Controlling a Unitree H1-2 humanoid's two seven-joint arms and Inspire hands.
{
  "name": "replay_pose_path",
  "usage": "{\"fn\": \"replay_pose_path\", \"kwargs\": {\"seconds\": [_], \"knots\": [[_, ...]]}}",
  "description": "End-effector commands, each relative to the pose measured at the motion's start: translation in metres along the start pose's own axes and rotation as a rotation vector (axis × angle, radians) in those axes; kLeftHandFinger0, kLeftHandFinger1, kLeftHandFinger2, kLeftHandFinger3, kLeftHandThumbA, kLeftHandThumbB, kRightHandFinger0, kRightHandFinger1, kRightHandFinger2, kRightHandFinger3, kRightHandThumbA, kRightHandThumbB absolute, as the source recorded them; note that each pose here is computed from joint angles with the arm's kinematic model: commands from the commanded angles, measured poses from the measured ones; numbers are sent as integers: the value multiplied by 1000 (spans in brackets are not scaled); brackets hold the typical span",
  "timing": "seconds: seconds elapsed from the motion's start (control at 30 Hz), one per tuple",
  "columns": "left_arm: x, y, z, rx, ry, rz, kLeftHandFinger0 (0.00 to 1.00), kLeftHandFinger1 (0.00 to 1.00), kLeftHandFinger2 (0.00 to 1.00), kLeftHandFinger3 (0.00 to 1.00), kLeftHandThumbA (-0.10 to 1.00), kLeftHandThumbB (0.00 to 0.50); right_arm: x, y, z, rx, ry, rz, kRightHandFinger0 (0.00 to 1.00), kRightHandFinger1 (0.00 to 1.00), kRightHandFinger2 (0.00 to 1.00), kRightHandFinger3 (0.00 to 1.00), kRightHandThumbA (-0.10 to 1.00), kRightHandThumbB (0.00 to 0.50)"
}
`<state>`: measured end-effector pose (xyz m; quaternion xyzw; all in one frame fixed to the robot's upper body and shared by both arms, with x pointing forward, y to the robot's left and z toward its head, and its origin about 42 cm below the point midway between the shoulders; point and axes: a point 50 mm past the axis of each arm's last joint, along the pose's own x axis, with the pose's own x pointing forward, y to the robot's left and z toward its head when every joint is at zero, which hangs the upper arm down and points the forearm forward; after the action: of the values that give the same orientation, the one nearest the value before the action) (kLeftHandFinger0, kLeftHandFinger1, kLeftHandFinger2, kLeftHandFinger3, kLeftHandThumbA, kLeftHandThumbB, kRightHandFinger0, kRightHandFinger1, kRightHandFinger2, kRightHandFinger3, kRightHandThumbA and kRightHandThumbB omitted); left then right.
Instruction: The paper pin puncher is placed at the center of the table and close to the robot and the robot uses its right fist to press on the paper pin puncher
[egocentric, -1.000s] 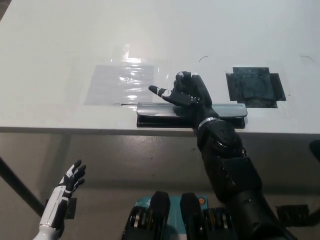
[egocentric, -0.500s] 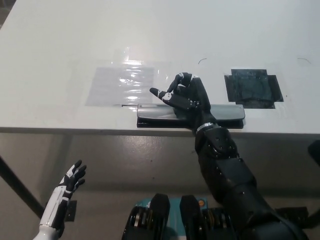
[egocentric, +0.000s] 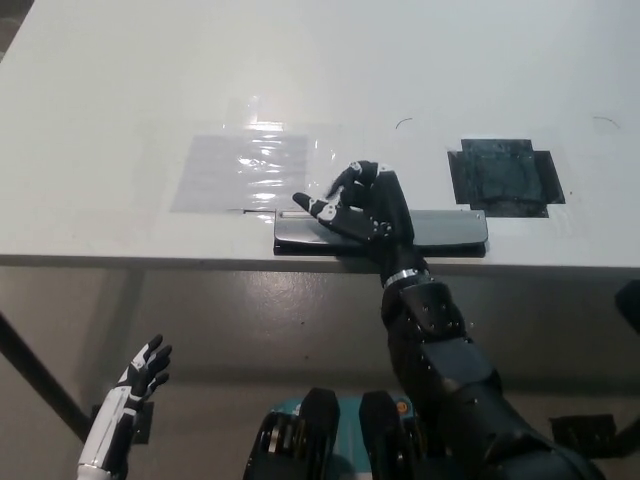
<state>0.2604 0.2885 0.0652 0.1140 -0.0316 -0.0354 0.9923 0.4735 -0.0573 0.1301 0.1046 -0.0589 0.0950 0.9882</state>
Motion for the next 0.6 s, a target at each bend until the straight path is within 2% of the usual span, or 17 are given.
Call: {"fn": "replay_pose_path", "kwargs": {"seconds": [0.0, 0.03, 0.07, 0.1, 0.13, 0.17, 0.2, 0.23, 0.27, 0.3, 0.33, 0.4, 0.57], "knots": [[2, 5, 7, 17, -59, -12, 1000, 1000, 1000, 1000, 1000, 181, -31, -18, -33, 4, 106, -51, 0, 54, 290, 164, 1000, 145], [1, 4, 7, 18, -55, -14, 1000, 1000, 1000, 1000, 1000, 191, -22, -17, -14, 13, 29, -35, 0, 112, 345, 227, 1000, 132], [2, 4, 6, 21, -54, -17, 1000, 1000, 1000, 1000, 1000, 191, -7, -15, 17, 42, -52, -27, 0, 108, 332, 222, 1000, 164], [2, 3, 6, 21, -55, -15, 1000, 1000, 1000, 1000, 1000, 185, 1, -14, 41, 61, -100, -18, 0, 60, 272, 150, 1000, 194], [1, 3, 6, 22, -56, -14, 1000, 1000, 1000, 1000, 1000, 184, 6, -12, 59, 76, -139, -6, 0, 46, 255, 129, 1000, 192], [1, 3, 7, 10, -48, -16, 1000, 1000, 1000, 1000, 1000, 178, 15, -9, 101, 83, -240, 12, 0, 2, 196, 72, 1000, 183], [2, 2, 7, 8, -49, -18, 1000, 1000, 1000, 1000, 1000, 174, 22, -8, 130, 85, -308, 36, 0, 0, 164, 26, 1000, 180], [2, 2, 8, 6, -45, -16, 1000, 1000, 1000, 1000, 1000, 190, 26, -3, 176, 98, -402, 60, 0, 0, 167, 29, 1000, 176], [3, 3, 8, 2, -43, -15, 1000, 1000, 1000, 1000, 1000, 193, 26, -1, 204, 92, -446, 64, 0, 0, 157, 20, 1000, 193], [4, 3, 9, 7, -45, -13, 1000, 1000, 1000, 1000, 1000, 194, 25, 2, 233, 91, -499, 80, 0, 0, 83, 1, 1000, 205], [4, 2, 9, 12, -43, -13, 1000, 1000, 1000, 1000, 1000, 209, 21, 6, 262, 95, -553, 101, 0, 0, 61, 0, 1000, 216], [5, 2, 9, 20, -55, -12, 1000, 1000, 1000, 1000, 1000, 202, 11, 10, 303, 103, -643, 129, 0, 0, 1, 0, 1000, 231], [9, 4, 11, 18, -63, -15, 1000, 1000, 1000, 1000, 1000, 203, -23, 8, 368, 109, -816, 225, 0, 0, 1, 0, 1000, 234]]}}
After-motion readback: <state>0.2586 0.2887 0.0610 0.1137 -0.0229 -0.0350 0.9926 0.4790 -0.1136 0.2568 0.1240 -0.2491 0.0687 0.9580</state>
